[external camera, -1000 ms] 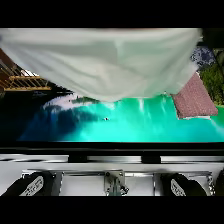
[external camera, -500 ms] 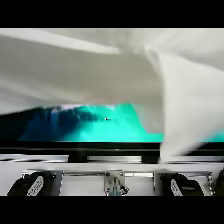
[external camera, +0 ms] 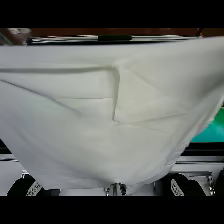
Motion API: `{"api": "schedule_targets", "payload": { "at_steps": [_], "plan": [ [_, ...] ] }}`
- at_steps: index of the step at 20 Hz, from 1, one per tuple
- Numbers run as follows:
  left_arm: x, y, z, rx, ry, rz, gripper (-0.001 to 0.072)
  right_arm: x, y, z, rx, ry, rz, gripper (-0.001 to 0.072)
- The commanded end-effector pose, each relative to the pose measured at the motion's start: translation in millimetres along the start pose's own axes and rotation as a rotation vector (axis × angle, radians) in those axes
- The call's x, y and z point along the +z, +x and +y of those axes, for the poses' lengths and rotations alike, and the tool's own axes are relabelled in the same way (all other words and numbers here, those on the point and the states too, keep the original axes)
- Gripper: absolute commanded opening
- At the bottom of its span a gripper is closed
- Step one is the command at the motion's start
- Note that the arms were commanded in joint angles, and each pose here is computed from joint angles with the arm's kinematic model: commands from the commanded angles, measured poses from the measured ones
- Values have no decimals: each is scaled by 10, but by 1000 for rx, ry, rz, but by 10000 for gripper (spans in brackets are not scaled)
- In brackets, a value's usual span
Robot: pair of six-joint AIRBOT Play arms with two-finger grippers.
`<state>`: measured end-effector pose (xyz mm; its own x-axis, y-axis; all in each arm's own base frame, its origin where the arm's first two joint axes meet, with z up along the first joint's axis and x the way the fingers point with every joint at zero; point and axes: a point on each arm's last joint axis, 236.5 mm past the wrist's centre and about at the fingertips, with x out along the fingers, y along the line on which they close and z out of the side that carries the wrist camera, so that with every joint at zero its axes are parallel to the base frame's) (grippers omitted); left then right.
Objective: Fold the shirts.
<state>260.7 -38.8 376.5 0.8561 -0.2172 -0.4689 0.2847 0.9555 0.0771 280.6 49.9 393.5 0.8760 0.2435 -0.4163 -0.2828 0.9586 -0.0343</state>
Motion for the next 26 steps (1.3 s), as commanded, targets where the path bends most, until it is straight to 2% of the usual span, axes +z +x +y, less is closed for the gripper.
{"api": "schedule_targets", "payload": {
  "at_steps": [1,4,6,9,12,16,20,26],
  "plan": [
    [-828,785,129,-92,-102,322,33,-801,761,-12,133,136,422,58],
    [-1229,1564,320,-152,-197,479,33,-1182,1688,-173,195,242,576,59],
    [-1366,2121,470,-168,-259,497,33,-1450,2425,-234,243,350,614,58],
    [-1586,2943,637,-188,-372,479,33,-1683,3375,-296,286,516,541,59],
    [-1739,3579,803,-178,-468,430,33,-1928,4041,-412,262,638,469,58],
    [-1830,4198,972,-155,-625,315,33,-2214,4601,-371,203,644,416,59],
    [-1974,4533,1067,-135,-749,260,33,-2166,4940,-319,147,633,302,59],
    [-2198,4730,939,-154,-798,294,34,-2226,5037,-279,129,609,291,59]
  ]
}}
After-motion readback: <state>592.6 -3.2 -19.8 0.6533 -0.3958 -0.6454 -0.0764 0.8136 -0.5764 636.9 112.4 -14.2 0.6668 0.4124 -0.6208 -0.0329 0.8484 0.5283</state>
